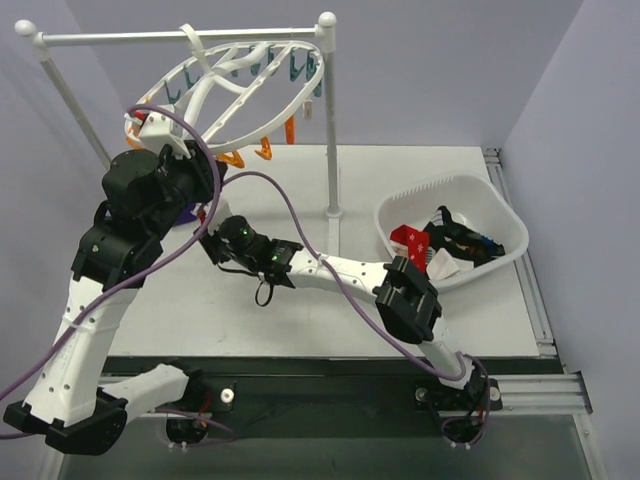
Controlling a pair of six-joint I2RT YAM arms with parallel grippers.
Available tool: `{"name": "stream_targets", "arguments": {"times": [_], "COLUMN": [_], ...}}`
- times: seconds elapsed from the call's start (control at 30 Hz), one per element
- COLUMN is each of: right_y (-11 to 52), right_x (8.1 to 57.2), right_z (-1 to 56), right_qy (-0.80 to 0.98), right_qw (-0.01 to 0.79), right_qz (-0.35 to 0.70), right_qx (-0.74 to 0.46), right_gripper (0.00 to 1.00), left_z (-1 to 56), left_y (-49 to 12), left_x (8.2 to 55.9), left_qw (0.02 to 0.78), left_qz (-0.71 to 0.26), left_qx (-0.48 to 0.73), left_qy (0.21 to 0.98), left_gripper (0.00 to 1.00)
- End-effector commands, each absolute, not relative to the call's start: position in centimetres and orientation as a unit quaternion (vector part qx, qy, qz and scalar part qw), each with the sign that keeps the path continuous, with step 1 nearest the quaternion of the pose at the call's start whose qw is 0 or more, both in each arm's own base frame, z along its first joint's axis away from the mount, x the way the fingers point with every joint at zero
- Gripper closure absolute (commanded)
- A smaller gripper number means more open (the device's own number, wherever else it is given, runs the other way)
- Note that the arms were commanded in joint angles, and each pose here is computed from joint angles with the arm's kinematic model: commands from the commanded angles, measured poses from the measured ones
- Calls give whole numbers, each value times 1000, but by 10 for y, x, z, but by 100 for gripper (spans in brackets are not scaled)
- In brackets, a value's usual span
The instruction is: Remove the socks clipped to the hanger
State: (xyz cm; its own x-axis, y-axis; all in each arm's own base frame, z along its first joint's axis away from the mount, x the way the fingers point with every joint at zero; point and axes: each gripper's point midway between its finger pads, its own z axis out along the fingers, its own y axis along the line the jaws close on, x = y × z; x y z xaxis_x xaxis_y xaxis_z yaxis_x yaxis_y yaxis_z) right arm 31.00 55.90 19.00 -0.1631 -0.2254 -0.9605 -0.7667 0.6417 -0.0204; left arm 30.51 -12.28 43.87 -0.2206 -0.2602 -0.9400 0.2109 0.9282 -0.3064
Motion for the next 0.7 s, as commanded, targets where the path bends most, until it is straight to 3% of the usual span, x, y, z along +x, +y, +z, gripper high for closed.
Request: {"name": "stream_targets", "arguments": {"times": [0.0, 0.03, 0.07, 0.13, 0.17, 0.2, 0.27, 0.43, 0.67], "right_y": [567, 569, 568, 564, 563, 555, 549, 535, 528], "right_x": [314, 311, 307, 293, 287, 280, 270, 257, 252], "right_z": [199, 202, 204, 213, 217, 202, 224, 245, 251], "right_qy": [724, 724, 727, 728, 730, 738, 728, 724, 723], "right_qw": [549, 549, 545, 541, 539, 528, 537, 531, 529], "right_qz": [245, 250, 252, 261, 271, 267, 292, 305, 313], "right_qx": [-337, -336, -333, -330, -322, -324, -309, -317, -316], "right_gripper": [72, 82, 100, 100, 100, 100, 100, 100, 100], "left_z": [468, 467, 466, 463, 462, 460, 462, 457, 455], "left_y": [-129, -128, -128, -125, -123, -121, -113, -93, -54], "left_x": [293, 293, 293, 291, 290, 289, 287, 271, 249], "left_qw": [646, 645, 644, 644, 647, 645, 647, 646, 659], "left_qz": [-224, -222, -220, -210, -200, -193, -172, -141, -80], "left_qx": [-6, -5, -4, 4, 12, 15, 13, -1, -40], "left_qy": [730, 731, 733, 736, 736, 740, 743, 750, 746], "left_gripper": [100, 100, 100, 83, 67, 45, 35, 28, 44]}}
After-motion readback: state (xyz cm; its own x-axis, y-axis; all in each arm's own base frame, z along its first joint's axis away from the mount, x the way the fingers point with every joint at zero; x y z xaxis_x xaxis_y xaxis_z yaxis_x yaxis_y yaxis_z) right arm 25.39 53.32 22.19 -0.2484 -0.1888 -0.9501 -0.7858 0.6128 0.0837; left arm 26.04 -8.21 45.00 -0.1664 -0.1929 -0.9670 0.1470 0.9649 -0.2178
